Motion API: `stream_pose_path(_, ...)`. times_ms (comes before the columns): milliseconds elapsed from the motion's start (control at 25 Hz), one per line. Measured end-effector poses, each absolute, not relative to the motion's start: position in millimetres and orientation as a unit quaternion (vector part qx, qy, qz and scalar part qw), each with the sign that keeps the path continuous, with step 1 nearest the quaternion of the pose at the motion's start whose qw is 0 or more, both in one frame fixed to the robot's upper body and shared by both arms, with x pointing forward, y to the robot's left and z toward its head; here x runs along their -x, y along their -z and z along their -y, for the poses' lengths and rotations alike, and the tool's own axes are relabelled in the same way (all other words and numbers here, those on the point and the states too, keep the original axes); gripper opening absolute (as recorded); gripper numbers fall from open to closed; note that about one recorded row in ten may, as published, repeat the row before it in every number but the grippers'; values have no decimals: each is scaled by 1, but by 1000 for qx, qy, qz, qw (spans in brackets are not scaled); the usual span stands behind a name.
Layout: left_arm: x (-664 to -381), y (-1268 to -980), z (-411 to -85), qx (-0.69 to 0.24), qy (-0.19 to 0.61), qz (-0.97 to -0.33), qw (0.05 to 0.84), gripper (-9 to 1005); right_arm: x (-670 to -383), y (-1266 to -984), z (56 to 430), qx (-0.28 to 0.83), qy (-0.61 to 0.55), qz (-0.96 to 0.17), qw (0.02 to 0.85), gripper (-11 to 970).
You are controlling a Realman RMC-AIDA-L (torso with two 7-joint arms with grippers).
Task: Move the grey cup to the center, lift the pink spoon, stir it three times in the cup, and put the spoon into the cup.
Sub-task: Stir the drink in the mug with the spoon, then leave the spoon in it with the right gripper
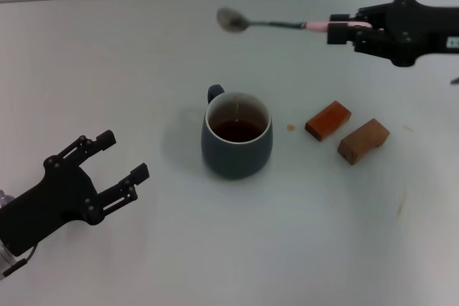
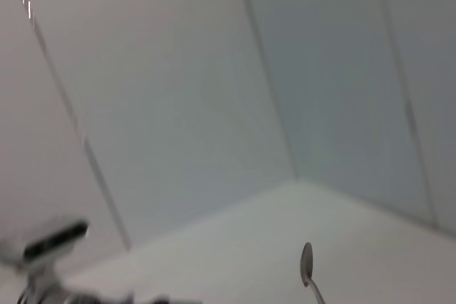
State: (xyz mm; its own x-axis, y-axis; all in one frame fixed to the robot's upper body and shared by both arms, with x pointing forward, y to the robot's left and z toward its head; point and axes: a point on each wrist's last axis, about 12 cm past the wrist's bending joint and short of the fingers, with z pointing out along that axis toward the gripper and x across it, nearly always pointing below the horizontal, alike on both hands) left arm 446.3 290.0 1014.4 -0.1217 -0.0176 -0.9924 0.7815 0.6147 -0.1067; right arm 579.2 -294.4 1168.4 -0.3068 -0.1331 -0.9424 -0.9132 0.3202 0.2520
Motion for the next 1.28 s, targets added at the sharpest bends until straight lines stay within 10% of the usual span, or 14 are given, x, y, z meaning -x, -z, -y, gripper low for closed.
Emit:
stream_pose_path(480,-443,-1011,-282,-321,351,-670,571,815,-625,-1254,226,540,-329,-739,231,115)
stream_pose_path(1280,-438,-1005,-278,-333,359,-676,551,815,-634,-1246,122,633,-147,-749,131,115)
